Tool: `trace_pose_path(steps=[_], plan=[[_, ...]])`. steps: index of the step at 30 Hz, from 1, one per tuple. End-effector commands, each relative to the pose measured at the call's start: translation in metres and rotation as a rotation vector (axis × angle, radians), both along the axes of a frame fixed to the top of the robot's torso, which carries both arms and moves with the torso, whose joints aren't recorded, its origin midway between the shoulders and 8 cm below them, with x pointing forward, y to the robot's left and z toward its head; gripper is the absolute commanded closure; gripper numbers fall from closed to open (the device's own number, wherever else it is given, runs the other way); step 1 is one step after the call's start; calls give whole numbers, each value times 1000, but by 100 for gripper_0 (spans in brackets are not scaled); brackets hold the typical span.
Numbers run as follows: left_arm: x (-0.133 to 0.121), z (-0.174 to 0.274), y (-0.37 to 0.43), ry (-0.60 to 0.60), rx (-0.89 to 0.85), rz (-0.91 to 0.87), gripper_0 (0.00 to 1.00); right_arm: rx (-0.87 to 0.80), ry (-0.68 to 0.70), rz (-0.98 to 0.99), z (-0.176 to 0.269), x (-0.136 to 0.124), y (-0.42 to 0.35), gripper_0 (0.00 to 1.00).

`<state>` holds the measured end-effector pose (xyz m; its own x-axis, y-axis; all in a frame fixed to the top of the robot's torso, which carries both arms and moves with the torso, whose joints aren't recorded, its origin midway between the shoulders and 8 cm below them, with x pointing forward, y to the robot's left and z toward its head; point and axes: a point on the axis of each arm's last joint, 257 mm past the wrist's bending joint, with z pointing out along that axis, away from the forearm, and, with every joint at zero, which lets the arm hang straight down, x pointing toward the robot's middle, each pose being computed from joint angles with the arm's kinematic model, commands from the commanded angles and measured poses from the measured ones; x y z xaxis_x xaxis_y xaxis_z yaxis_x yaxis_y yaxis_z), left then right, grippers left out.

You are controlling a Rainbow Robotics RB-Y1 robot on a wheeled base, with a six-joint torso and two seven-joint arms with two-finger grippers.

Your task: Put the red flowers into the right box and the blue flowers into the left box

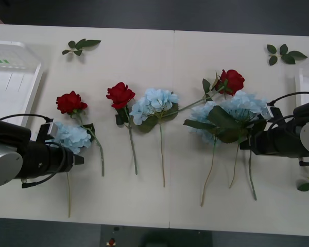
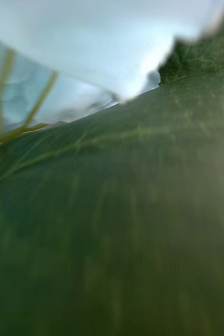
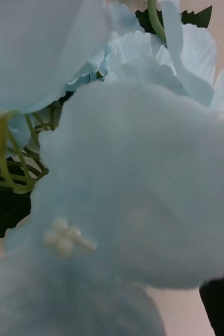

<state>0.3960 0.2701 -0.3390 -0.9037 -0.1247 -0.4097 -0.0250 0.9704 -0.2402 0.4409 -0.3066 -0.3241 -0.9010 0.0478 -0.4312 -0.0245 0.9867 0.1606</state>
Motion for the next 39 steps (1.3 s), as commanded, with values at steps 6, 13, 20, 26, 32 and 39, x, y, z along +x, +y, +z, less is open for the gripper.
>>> trace_pose_path(steps=[6, 13, 20, 26, 32, 39], plan=[[19, 2, 10, -62, 117, -23, 0, -5, -52, -59, -1, 17, -11, 0], [19, -4, 9, -69, 153, -35, 0, -10, -59, -58, -5, 19, -6, 0], [16, -14, 3, -46, 124, -22, 0, -10, -59, -68, -10, 23, -3, 0], [19, -22, -2, -51, 103, -14, 0, -33, -70, -67, -13, 25, -4, 0], [18, -25, -3, -50, 109, -19, 0, -49, -84, -65, -14, 29, -2, 44], [16, -30, 1, -55, 149, -33, 14, -62, -88, -62, -14, 29, -4, 100]])
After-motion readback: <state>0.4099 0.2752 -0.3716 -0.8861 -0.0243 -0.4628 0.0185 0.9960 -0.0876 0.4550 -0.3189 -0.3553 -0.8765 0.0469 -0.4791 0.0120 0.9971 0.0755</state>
